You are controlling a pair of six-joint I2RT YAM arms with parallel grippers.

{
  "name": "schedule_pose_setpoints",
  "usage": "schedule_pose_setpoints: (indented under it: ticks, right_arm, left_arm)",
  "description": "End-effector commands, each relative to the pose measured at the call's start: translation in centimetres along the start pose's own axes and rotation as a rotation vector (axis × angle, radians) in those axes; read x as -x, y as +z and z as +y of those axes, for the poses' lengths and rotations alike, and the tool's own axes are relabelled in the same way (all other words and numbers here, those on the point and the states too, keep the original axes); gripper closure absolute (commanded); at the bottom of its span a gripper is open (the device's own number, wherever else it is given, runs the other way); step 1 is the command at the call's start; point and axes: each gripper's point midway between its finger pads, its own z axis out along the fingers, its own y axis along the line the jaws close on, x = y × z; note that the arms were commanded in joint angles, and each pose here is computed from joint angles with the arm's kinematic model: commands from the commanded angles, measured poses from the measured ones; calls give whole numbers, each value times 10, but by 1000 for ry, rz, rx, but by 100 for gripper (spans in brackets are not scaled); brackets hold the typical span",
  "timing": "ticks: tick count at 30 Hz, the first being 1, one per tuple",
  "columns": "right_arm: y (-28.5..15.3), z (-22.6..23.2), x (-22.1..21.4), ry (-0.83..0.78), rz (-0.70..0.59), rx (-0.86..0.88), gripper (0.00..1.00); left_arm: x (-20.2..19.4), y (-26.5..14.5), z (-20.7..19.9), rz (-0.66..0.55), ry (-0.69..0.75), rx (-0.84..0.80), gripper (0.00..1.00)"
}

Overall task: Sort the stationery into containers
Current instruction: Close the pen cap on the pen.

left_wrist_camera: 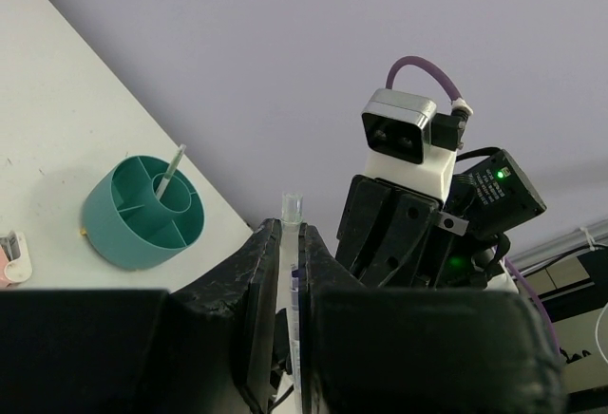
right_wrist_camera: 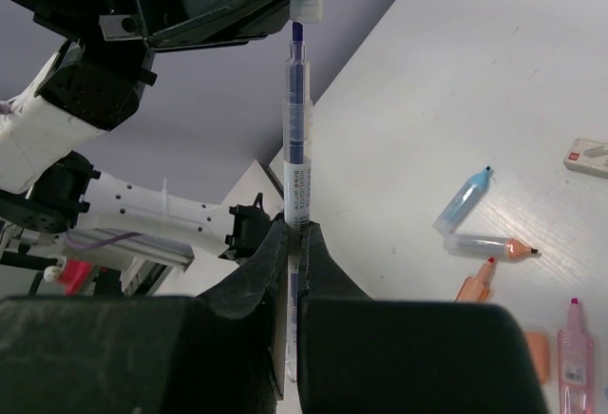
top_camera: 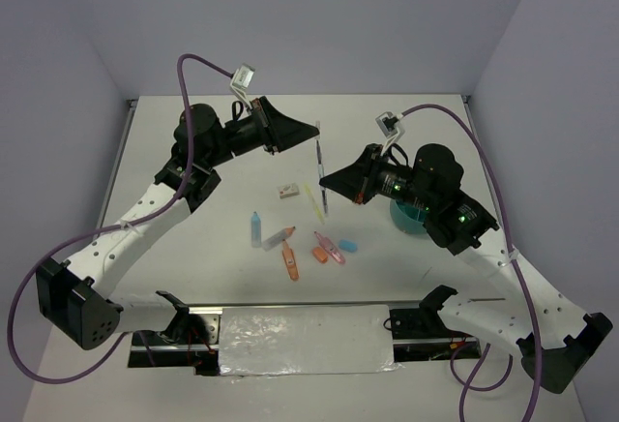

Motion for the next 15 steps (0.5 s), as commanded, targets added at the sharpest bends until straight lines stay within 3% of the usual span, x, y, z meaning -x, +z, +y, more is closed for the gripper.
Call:
schedule_pose_setpoints:
  ticks: [1, 15]
  right_arm:
    - [-4, 14, 15, -43, -41, 22, 100]
    - [-7, 17, 19, -44, -57, 21, 100]
  left_arm:
    - [7, -2, -14, -27, 47, -40, 100]
    - [3, -3, -13, -23, 31, -47, 100]
